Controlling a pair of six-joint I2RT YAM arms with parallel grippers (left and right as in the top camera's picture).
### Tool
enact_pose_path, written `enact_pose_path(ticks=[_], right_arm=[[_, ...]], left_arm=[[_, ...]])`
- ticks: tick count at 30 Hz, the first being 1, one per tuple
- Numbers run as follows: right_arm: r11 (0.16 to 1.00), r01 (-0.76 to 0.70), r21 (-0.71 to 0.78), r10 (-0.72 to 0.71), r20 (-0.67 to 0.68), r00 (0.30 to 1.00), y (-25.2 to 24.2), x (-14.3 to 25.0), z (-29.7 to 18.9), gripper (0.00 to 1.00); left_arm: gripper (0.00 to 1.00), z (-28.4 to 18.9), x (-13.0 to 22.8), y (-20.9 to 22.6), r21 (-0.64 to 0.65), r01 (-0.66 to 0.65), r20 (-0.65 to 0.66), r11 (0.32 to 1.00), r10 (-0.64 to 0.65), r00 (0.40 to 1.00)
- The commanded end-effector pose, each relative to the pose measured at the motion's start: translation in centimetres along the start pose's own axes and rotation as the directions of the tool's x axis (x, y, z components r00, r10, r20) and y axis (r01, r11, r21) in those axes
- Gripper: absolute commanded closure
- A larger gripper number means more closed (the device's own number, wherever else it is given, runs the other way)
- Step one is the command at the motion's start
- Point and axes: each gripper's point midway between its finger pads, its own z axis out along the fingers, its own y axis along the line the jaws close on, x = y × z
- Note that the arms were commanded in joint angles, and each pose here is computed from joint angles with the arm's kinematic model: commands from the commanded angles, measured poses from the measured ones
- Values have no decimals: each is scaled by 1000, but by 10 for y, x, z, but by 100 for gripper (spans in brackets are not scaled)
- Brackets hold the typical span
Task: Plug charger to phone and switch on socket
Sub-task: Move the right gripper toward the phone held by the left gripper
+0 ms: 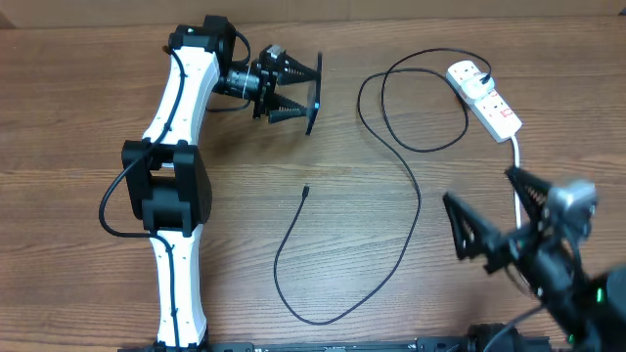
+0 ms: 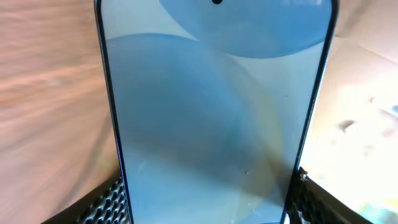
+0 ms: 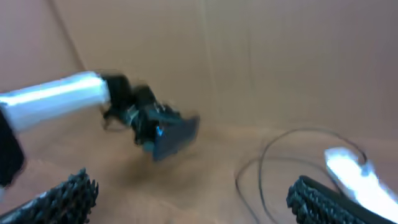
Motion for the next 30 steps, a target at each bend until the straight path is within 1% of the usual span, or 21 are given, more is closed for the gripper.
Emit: enact_pose_path(ticks=[1,3,5,8,10,12,14,15,16,17,18,19,20,21,23,24,25,26,27,28,30], right_arm=[[998,-46,53,54,-151,987,-17,3,23,0],[995,-96,27,100,-242,965,-17,14,36,0],[979,-187,-76,152,-332,931,-3,27,50,0],[906,-337,-256,196,-451,871,22,41,65,0],[864,-403,-301,216,-501,838,28,47,72,0],[819,-476,-319,243,-559,792,31,55,80,0],[805,-520,-287,269,-603,751,24,67,92,0],[802,-537,-261,285,-624,728,19,74,99,0],[796,-561,-225,311,-644,699,14,80,105,0],[791,-578,-201,331,-654,681,11,83,107,0],[763,-631,-141,388,-681,621,7,90,114,0],[751,-649,-123,407,-688,601,6,92,116,0],[725,-684,-77,449,-701,554,2,97,122,0],[715,-697,-59,464,-706,535,0,100,126,0],[680,-733,-5,511,-713,480,-5,106,134,0],[665,-746,13,530,-712,460,-6,106,137,0],[657,-754,22,540,-712,450,-6,107,139,0],[646,-763,21,550,-706,446,-3,104,144,0],[645,-764,18,553,-701,450,-2,102,147,0],[650,-759,30,573,-676,464,2,97,159,0],[659,-747,87,615,-634,469,2,98,172,0]], left_arm=[[44,-19,12,-10,-227,-160,106,961,187,977],[44,-30,13,-8,-327,-162,151,931,221,964],[43,-43,16,-6,-436,-157,195,886,264,945],[44,-59,19,3,-598,-125,236,792,323,916],[44,-67,18,17,-703,-56,262,709,331,907],[44,-69,19,29,-788,-9,262,615,349,900],[44,-67,19,34,-842,21,261,539,374,890],[44,-61,20,33,-857,11,247,515,393,886],[44,-55,20,31,-860,5,242,510,400,884],[44,-52,21,30,-858,1,241,513,402,883],[44,-44,22,27,-846,0,247,532,393,886],[44,-40,23,26,-836,-2,250,548,385,888],[44,-29,26,20,-797,-21,250,604,361,898],[44,-21,29,14,-758,-46,241,651,345,907],[44,-11,35,-2,-629,-47,252,776,261,932],[45,-8,37,-9,-579,-53,247,814,237,940],[44,-7,38,-15,-539,-49,247,841,214,945],[45,-5,41,-25,-460,-35,244,887,165,956],[45,-4,42,-29,-433,-24,246,901,143,959],[44,-3,45,-35,-377,27,252,926,74,965],[43,2,50,-44,-316,64,237,947,13,971]])
